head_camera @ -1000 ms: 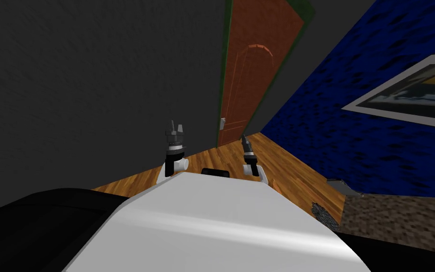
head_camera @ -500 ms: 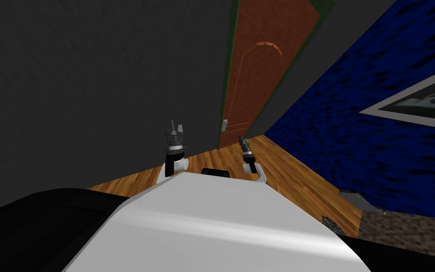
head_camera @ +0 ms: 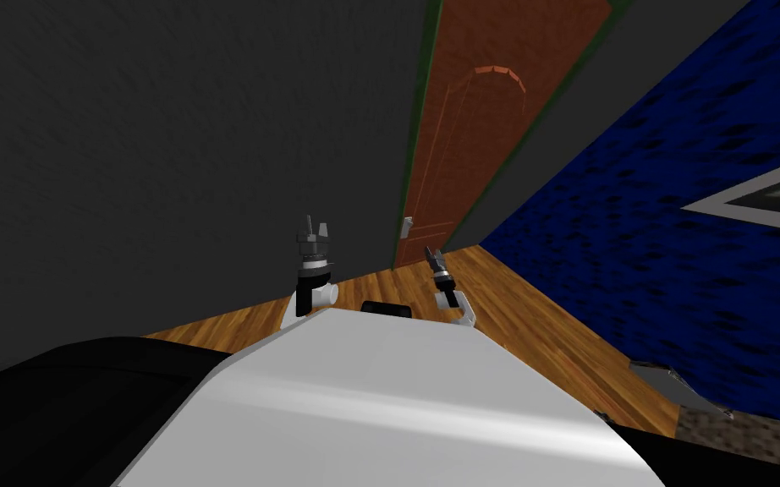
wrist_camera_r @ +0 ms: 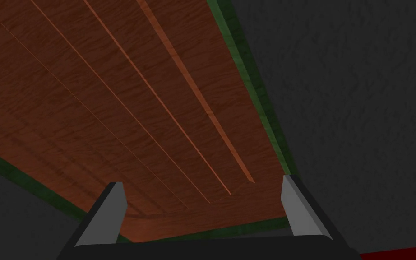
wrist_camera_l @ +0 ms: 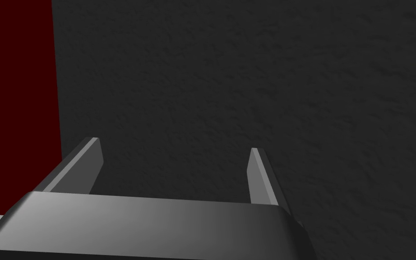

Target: Pull the door open

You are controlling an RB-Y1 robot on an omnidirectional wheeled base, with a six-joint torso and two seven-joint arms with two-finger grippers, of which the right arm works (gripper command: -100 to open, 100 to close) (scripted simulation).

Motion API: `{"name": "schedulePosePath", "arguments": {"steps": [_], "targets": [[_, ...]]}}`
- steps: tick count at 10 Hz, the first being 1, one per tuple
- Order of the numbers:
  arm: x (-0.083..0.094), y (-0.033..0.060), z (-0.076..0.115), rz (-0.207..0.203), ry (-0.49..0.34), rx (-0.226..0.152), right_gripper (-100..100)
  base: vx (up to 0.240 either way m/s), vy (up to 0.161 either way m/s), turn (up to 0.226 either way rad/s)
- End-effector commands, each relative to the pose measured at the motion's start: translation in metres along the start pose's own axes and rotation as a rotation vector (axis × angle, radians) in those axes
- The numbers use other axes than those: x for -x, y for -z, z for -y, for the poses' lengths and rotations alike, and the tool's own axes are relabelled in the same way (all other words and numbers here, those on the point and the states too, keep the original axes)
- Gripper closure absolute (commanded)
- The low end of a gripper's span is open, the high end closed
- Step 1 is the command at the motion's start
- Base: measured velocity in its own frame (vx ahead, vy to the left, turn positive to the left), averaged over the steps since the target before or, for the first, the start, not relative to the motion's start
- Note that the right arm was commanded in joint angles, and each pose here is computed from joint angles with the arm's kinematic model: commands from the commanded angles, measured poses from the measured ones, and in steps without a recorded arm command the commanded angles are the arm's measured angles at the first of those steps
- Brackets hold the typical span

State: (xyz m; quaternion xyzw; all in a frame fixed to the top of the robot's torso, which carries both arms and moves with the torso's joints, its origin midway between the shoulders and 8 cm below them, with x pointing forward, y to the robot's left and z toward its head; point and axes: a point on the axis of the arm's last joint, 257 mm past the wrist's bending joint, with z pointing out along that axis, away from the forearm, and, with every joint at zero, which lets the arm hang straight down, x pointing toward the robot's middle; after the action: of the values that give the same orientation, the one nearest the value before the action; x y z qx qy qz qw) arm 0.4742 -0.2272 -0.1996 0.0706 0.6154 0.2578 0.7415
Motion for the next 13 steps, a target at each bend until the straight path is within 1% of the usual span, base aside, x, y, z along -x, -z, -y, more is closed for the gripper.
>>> {"name": "schedulePosePath", "arguments": {"steps": [1,5,9,10,12,13], "targets": [[-0.007,-0.0025,0.006,-0.020,0.033,-0.001,-100,0.056,-0.005,0.063],[-0.029,-0.0065,0.022,-0.081,0.140,-0.001,-100,0.093,-0.009,0.084],[-0.047,-0.0090,0.038,-0.135,0.238,0.001,-100,0.100,-0.012,0.078],[-0.054,-0.0098,0.045,-0.158,0.280,0.002,-100,0.135,-0.018,0.110],[-0.061,-0.0104,0.052,-0.180,0.320,0.003,-100,0.127,-0.029,0.076],[-0.066,-0.0107,0.057,-0.198,0.354,0.005,-100,0.120,-0.033,0.098]]}}
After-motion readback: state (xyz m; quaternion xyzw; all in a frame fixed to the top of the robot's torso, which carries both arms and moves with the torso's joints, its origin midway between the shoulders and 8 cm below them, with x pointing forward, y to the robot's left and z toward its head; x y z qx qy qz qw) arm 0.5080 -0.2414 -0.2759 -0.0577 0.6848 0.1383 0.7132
